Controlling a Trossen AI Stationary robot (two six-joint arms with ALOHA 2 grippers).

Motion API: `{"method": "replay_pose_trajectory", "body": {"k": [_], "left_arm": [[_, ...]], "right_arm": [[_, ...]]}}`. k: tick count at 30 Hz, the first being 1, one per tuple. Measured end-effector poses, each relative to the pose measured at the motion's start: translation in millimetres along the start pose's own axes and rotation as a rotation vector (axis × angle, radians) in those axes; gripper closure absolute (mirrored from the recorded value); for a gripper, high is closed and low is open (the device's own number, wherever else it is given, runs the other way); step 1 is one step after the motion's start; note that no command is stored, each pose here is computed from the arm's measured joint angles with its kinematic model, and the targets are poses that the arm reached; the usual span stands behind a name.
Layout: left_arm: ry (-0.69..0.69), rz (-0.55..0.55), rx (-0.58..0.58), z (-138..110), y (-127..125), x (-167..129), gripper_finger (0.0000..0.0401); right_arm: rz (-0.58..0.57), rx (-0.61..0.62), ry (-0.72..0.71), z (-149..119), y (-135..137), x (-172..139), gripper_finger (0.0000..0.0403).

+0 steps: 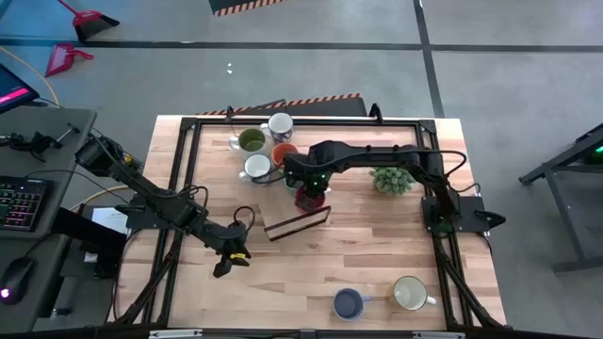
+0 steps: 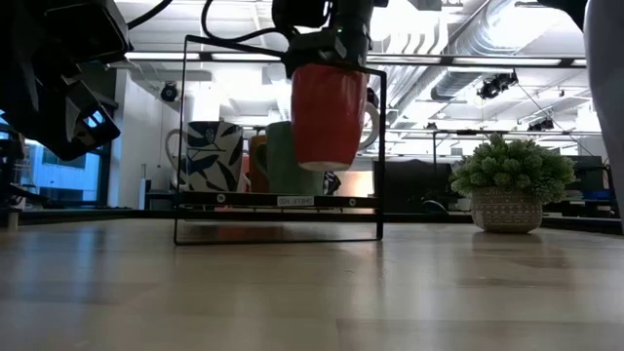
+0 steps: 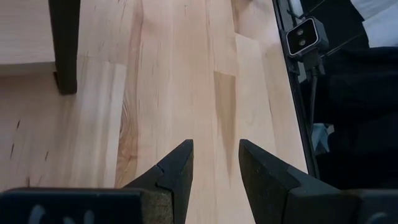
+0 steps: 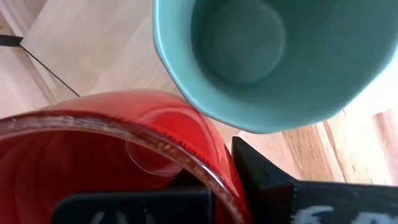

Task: Place coffee mugs
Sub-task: Put the red mug on the shelf

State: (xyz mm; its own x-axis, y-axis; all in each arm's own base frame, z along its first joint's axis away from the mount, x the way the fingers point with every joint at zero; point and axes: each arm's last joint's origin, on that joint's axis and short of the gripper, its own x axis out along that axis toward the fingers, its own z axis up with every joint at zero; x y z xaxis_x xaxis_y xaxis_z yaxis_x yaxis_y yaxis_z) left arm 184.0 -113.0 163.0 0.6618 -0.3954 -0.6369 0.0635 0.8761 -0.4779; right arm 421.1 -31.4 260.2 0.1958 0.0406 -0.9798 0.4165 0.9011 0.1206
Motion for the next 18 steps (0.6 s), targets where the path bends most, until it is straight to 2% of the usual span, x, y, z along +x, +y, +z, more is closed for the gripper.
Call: {"method": "replay_pose_trajectory", "body": {"k": [9, 18], "left_arm": [[0.003, 0.003, 0.0, 0, 0, 0, 0.0284], [0.013, 0.011, 0.0, -1, 1, 0, 0.0284]], "right_arm": [[-0.021, 0.071, -0.002, 0, 1, 2, 0.0402], [-0.021, 0.071, 0.034, 0, 8, 18, 0.0402]]}}
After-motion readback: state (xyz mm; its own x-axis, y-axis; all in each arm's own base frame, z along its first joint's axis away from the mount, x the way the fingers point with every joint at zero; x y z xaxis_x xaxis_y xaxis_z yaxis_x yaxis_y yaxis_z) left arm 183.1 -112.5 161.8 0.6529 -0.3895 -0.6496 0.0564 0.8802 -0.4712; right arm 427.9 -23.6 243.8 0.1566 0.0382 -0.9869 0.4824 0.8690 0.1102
